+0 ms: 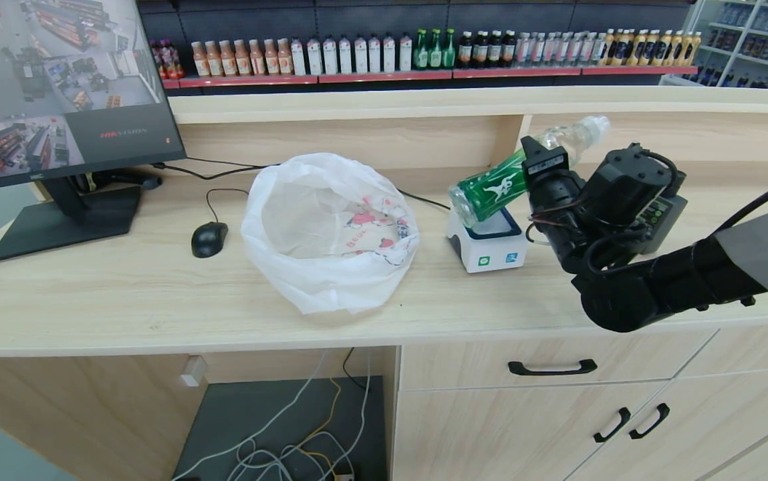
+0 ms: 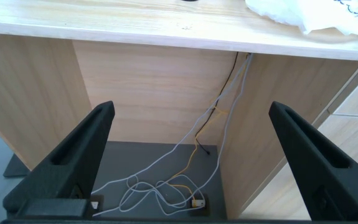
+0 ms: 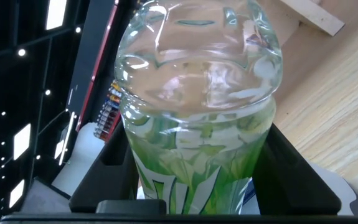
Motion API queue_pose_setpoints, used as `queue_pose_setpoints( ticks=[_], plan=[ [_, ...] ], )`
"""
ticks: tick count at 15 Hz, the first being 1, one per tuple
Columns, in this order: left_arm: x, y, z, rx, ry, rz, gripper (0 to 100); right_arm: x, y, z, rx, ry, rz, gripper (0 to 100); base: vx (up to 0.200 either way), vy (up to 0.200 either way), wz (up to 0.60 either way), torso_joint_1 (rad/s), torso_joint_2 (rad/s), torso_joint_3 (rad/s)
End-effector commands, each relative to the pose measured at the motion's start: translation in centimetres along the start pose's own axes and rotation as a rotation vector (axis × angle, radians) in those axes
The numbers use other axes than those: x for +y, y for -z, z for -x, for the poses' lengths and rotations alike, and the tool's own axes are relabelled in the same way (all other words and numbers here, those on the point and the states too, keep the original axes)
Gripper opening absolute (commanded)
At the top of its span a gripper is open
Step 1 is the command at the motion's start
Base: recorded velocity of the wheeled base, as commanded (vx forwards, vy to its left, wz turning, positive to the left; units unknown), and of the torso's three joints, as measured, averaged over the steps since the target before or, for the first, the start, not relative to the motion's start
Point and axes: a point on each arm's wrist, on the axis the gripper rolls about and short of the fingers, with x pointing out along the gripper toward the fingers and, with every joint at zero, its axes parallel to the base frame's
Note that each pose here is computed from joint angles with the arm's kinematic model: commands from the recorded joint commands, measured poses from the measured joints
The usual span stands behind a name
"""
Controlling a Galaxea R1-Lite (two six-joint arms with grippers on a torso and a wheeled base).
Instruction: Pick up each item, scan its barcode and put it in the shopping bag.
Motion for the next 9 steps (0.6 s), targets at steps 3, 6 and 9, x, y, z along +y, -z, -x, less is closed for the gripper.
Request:
queue_pose_setpoints(
  ticks=[3,6,9],
  plan=[
    [0.0,0.0,0.0,0.0,-0.001,0.001,100,2.6,-1.7,0.4,-0.046,-0.064,0.044,0,0.0,0.0,0.0,0.0,0.0,0.0],
    [0.0,0.0,0.0,0.0,-0.001,0.001,100,4.4,-2.9,1.0,-0.076,-0.102,0.115,0,0.0,0.0,0.0,0.0,0.0,0.0],
    [0.0,0.0,0.0,0.0,-0.001,0.0,100,4.8,-3.5,2.0,-0.118,-0.081,0.251,0,0.0,0.0,0.0,0.0,0.0,0.0]
  ],
)
